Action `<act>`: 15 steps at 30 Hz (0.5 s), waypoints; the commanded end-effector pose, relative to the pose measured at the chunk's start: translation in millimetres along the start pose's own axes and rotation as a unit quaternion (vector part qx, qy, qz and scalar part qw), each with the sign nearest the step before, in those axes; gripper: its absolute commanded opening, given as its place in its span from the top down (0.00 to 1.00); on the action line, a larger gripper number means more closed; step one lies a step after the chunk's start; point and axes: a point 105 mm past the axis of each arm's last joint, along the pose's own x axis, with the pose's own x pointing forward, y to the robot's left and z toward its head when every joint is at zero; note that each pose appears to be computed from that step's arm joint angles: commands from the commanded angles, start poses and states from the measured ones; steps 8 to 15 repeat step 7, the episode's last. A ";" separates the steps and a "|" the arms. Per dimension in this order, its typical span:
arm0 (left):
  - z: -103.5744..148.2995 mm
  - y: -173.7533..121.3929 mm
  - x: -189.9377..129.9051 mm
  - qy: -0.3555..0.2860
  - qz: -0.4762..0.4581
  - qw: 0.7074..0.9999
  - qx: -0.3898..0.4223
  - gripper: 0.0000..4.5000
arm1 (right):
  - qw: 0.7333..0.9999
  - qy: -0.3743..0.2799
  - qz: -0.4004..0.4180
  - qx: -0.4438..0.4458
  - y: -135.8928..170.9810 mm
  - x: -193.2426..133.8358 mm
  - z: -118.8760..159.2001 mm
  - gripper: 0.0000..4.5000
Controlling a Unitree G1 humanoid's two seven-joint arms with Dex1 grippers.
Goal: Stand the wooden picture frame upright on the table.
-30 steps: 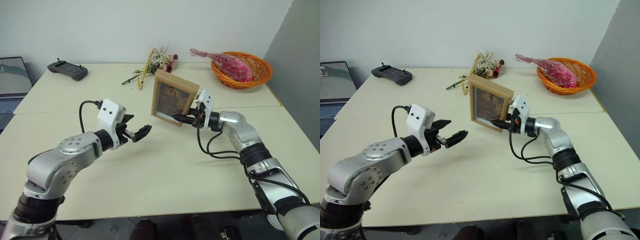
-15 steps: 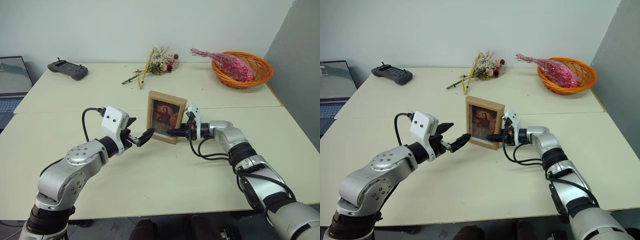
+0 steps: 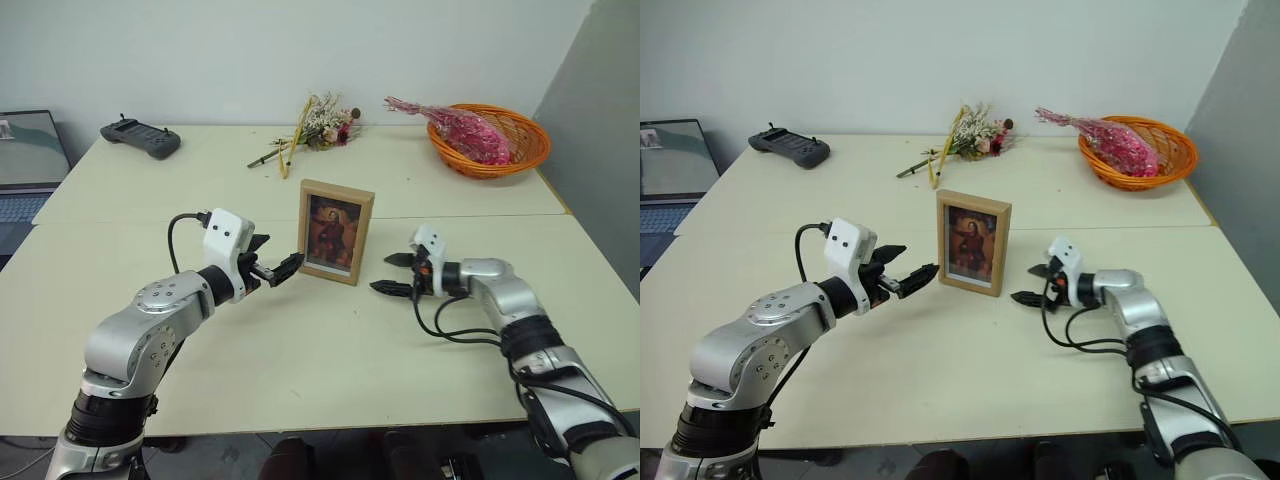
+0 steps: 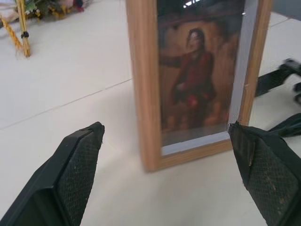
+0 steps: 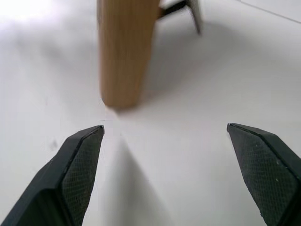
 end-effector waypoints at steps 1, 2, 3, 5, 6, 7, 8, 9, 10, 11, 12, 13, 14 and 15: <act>16.4 25.1 -12.2 -0.001 -0.003 1.000 0.022 0.00 | 0.997 -0.057 -0.017 -0.044 22.5 -40.2 56.3 0.01; 17.9 28.6 -13.4 0.001 -0.008 1.000 0.023 0.00 | 0.996 -0.070 -0.010 -0.047 32.7 -45.5 68.2 0.01; 19.1 30.9 -14.5 0.006 -0.016 0.999 0.029 0.00 | 0.996 -0.082 -0.009 -0.046 41.2 -49.7 78.8 0.01; 20.5 33.8 -15.8 0.015 -0.029 0.999 0.036 0.00 | 0.995 -0.094 -0.014 -0.040 52.9 -54.4 92.3 0.01; 20.7 33.6 -16.2 0.019 -0.037 0.998 0.041 0.00 | 0.995 -0.095 -0.019 -0.036 56.2 -55.1 95.1 0.01; 21.1 33.1 -16.3 0.020 -0.043 0.998 0.045 0.00 | 0.995 -0.095 -0.025 -0.032 58.1 -55.4 96.2 0.01; 21.1 33.1 -16.3 0.020 -0.043 0.998 0.045 0.00 | 0.995 -0.095 -0.025 -0.032 58.1 -55.4 96.2 0.01; 21.1 33.1 -16.3 0.020 -0.043 0.998 0.045 0.00 | 0.995 -0.095 -0.025 -0.032 58.1 -55.4 96.2 0.01; 21.1 33.1 -16.3 0.020 -0.043 0.998 0.045 0.00 | 0.995 -0.095 -0.025 -0.032 58.1 -55.4 96.2 0.01; 21.1 33.1 -16.3 0.020 -0.043 0.998 0.045 0.00 | 0.995 -0.095 -0.025 -0.032 58.1 -55.4 96.2 0.01; 21.1 33.1 -16.3 0.020 -0.043 0.998 0.045 0.00 | 0.995 -0.095 -0.025 -0.032 58.1 -55.4 96.2 0.01; 21.1 33.1 -16.3 0.020 -0.043 0.998 0.045 0.00 | 0.995 -0.095 -0.025 -0.032 58.1 -55.4 96.2 0.01; 21.1 33.1 -16.3 0.020 -0.043 0.998 0.045 0.00 | 0.995 -0.095 -0.025 -0.032 58.1 -55.4 96.2 0.01; 21.1 33.1 -16.3 0.020 -0.043 0.998 0.045 0.00 | 0.995 -0.095 -0.025 -0.032 58.1 -55.4 96.2 0.01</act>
